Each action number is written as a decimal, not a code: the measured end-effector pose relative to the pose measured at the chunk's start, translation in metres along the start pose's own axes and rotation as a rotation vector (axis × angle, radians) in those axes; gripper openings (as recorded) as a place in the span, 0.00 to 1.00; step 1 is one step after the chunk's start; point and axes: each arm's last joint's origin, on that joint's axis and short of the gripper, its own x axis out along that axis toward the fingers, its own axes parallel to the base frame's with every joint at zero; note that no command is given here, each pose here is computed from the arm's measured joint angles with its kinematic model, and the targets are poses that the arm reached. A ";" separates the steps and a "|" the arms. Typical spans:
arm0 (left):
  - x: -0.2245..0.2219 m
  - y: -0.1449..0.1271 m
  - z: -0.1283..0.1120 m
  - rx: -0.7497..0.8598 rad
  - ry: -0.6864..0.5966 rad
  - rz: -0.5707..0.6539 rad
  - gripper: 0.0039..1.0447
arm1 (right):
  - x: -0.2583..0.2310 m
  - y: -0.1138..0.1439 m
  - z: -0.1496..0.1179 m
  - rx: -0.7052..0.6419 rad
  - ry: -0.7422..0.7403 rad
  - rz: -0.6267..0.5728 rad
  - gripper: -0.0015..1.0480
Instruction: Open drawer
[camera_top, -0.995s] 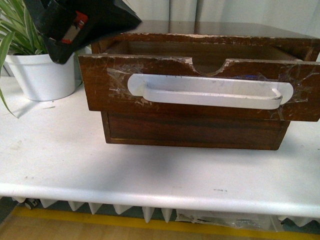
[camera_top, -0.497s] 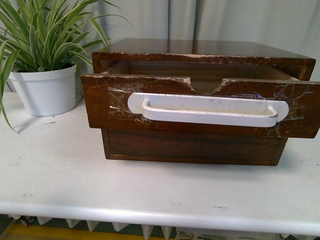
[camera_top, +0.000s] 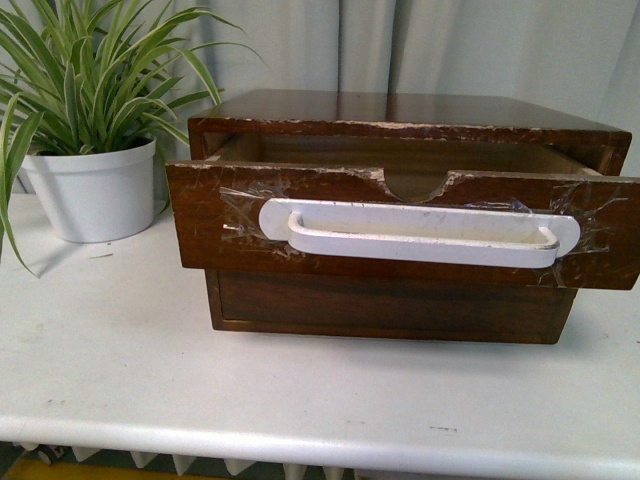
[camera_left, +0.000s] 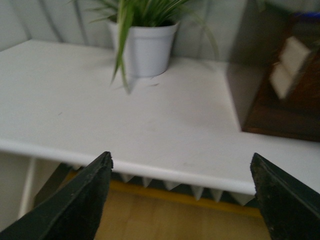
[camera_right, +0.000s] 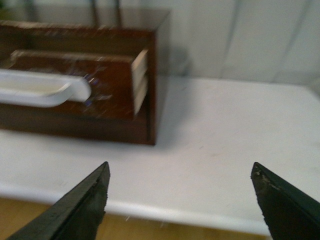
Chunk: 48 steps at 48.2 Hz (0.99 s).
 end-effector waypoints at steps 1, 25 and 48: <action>0.000 0.000 -0.001 0.000 -0.009 -0.018 0.79 | 0.000 0.001 -0.001 0.000 -0.015 -0.032 0.74; -0.002 0.013 -0.014 0.012 -0.071 -0.110 0.04 | -0.014 0.023 -0.018 0.023 -0.035 -0.080 0.01; -0.002 0.013 -0.014 0.012 -0.074 -0.111 0.04 | -0.014 0.024 -0.025 0.022 -0.046 -0.082 0.01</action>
